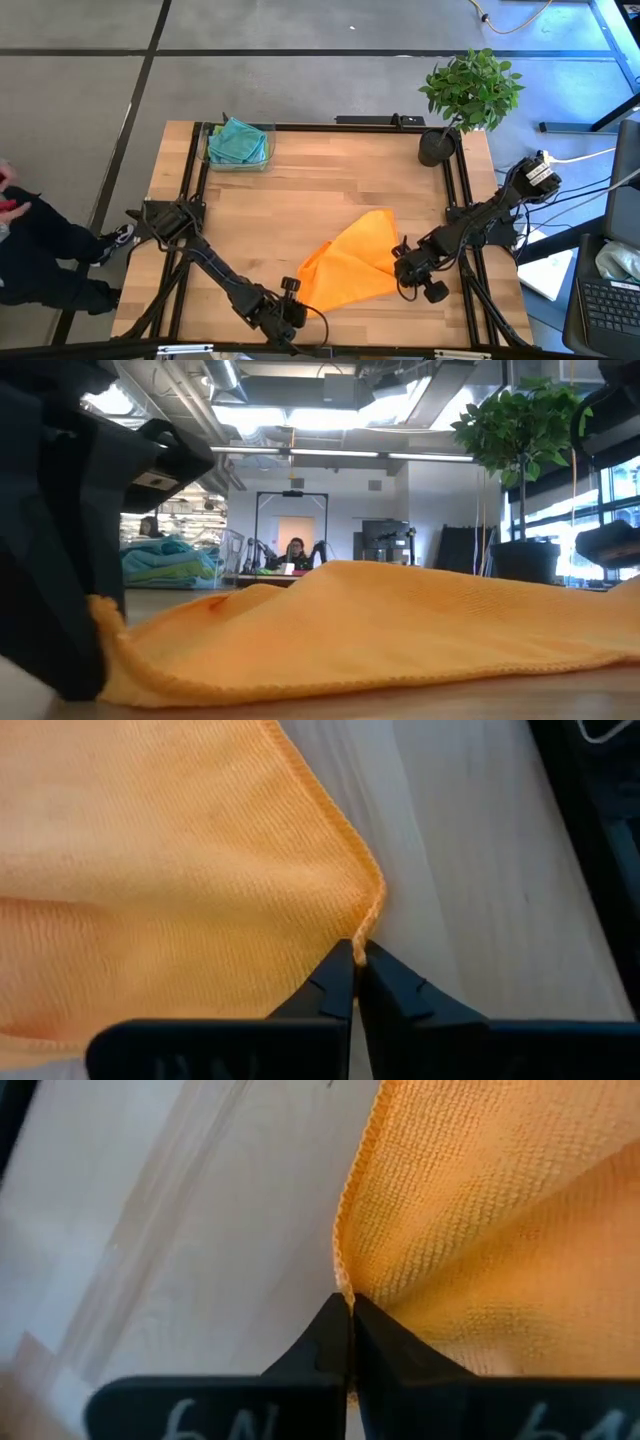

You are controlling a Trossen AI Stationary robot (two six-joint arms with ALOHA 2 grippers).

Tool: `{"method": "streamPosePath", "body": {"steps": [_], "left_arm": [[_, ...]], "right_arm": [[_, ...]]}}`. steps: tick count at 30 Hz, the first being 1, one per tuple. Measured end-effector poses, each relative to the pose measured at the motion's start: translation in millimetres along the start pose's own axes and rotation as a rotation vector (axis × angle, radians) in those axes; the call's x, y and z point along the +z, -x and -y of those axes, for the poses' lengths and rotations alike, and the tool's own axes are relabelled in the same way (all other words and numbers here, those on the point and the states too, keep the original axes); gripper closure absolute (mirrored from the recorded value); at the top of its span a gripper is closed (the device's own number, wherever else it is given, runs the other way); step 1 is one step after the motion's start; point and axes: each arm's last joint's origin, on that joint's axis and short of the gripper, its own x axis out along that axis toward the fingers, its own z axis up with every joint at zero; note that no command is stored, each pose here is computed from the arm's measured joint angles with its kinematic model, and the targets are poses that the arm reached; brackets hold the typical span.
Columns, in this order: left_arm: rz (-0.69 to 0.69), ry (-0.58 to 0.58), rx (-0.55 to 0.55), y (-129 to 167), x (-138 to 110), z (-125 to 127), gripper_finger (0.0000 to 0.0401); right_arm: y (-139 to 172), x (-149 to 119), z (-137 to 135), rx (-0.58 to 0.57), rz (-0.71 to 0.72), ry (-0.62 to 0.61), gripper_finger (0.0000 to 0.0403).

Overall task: Fold microfiber towels
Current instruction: Fold the orange microfiber cloth

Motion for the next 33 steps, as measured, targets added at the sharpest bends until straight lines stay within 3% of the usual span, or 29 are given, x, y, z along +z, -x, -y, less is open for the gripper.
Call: {"method": "streamPosePath", "body": {"steps": [4,10,16,23,28,33], "left_arm": [[0.018,0.002,0.020,0.2,3.7,-0.2,0.0398],[-0.006,-0.057,0.135,17.3,24.1,-3.0,0.0400],[-0.145,-0.143,0.285,51.0,39.9,-11.3,0.0401],[-0.270,-0.222,0.633,101.7,45.3,-34.9,0.0401],[-0.193,-0.179,0.762,118.0,48.6,-53.4,0.0401],[-0.101,-0.076,0.811,126.9,57.8,-67.5,0.0401]], "right_arm": [[9.4,6.0,-5.0,-0.067,0.042,0.070,0.0396],[31.7,15.2,-10.9,-0.236,0.087,0.133,0.0398],[63.6,14.5,-19.6,-0.524,0.116,0.169,0.0397],[106.7,16.9,-23.9,-0.944,0.225,0.235,0.0397],[142.3,17.5,-18.7,-1.267,0.289,0.185,0.0396],[172.6,14.6,-11.8,-1.351,0.366,0.083,0.0396]]}}
